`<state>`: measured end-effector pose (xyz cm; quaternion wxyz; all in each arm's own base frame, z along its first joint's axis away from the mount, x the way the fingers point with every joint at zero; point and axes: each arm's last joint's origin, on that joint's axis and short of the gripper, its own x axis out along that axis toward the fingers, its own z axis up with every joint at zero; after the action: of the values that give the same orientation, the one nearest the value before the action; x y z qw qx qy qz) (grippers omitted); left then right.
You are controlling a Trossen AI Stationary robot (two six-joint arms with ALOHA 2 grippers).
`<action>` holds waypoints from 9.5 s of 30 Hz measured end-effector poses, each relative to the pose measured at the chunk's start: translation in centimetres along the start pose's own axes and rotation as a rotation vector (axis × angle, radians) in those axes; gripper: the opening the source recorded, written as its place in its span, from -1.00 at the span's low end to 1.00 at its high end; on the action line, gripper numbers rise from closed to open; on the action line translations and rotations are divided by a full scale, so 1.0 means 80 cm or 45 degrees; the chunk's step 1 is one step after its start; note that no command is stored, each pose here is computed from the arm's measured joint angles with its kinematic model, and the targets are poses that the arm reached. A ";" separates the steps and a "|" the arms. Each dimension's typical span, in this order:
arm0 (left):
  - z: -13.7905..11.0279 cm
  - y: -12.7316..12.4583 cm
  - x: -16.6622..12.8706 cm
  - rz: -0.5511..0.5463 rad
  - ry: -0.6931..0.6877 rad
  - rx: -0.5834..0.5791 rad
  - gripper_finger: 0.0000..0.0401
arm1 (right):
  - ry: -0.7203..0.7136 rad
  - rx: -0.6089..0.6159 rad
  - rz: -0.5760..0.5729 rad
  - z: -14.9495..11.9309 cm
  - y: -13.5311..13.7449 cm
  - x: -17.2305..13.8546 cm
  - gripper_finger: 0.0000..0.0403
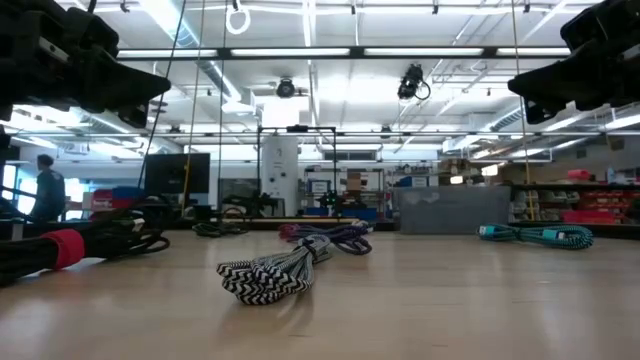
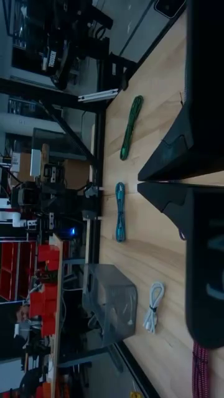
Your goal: Pick and place USB-C Cables
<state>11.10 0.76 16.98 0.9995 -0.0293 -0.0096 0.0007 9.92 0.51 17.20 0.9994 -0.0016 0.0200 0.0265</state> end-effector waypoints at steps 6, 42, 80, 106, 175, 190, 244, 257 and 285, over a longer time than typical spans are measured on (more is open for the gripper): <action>0.000 0.000 0.000 0.000 0.000 0.000 -0.90 | 0.000 0.000 0.000 0.000 0.000 0.000 -0.74; 0.000 0.000 0.000 0.000 0.001 0.000 -0.90 | 0.000 0.000 0.000 0.000 0.000 0.000 -0.74; 0.001 0.000 0.000 -0.002 -0.006 -0.175 -0.90 | 0.000 0.000 0.000 0.000 0.000 0.000 -0.74; 0.007 0.012 -0.002 0.409 -0.183 -0.515 -0.90 | -0.166 0.002 0.000 0.016 0.000 -0.001 -0.74; 0.027 0.012 -0.006 0.409 -0.417 -0.583 -0.90 | 1.657 1.125 -0.510 0.072 0.019 0.112 -0.25; 0.026 0.012 -0.006 0.412 -0.407 -0.585 -0.90 | 1.800 1.038 -0.712 0.018 0.021 0.143 -0.07; 0.026 0.012 -0.005 0.430 -0.393 -0.531 -0.90 | 1.480 1.447 -1.224 -0.024 0.053 0.130 0.00; 0.025 0.012 -0.005 0.430 -0.393 -0.531 -0.90 | 1.358 1.466 -1.201 -0.028 0.048 0.136 0.00; 0.026 0.012 -0.005 0.430 -0.392 -0.529 -0.90 | 1.443 1.283 -1.059 -0.032 0.045 0.135 -0.91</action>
<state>10.62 1.88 18.95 0.9447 -0.2337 -0.1560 0.1693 20.39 4.69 14.18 0.6489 0.4217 0.5224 -0.3581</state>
